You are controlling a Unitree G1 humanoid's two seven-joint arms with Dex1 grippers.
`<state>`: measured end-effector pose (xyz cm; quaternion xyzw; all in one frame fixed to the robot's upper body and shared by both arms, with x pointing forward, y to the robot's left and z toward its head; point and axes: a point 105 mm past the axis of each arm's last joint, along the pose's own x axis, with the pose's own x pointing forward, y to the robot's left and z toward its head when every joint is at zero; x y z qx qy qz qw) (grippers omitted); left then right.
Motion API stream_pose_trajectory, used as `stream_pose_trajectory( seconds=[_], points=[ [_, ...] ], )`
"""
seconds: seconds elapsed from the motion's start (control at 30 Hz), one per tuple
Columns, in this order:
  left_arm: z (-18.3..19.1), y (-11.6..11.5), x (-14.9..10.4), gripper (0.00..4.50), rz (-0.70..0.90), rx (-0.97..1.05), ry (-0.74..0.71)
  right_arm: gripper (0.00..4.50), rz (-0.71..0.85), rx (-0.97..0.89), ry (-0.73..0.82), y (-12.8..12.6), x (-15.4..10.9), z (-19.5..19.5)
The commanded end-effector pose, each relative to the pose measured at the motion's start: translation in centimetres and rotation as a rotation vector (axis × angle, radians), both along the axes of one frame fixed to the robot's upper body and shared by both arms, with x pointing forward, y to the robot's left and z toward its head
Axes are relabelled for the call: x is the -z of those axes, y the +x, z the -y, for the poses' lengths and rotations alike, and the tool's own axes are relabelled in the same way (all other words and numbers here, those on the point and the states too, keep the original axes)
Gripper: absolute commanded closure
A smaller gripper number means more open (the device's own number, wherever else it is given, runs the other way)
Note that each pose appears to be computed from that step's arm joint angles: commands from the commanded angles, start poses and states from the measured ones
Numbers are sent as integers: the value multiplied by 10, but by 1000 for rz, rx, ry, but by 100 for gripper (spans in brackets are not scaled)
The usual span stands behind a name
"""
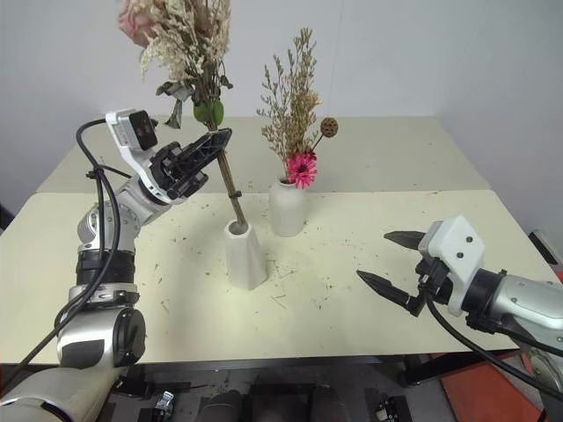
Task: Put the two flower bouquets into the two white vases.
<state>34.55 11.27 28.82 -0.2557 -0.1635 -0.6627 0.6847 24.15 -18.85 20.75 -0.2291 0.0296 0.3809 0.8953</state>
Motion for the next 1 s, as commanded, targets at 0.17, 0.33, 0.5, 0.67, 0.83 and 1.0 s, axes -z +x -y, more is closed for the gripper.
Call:
stream_pose_trajectory(
  seconds=[0.17,0.33,0.5,0.67,0.83,1.0],
  points=[
    [5,-2,4,437,21,-8,9,0,47,3,-32,3,-11,2],
    [3,-2,8,437,20,-27,20,0,56,4,-33,5,-12,0],
    [3,-8,9,437,68,-24,53,0,60,-1,-30,6,-13,-1],
    [6,-16,23,437,106,-10,120,0,62,-4,-18,10,-13,-3],
    [5,-17,25,437,117,-20,105,0,67,-5,-9,12,-14,-3],
    [6,-19,29,437,128,-27,124,0,65,-2,-11,12,-12,-2]
  ],
)
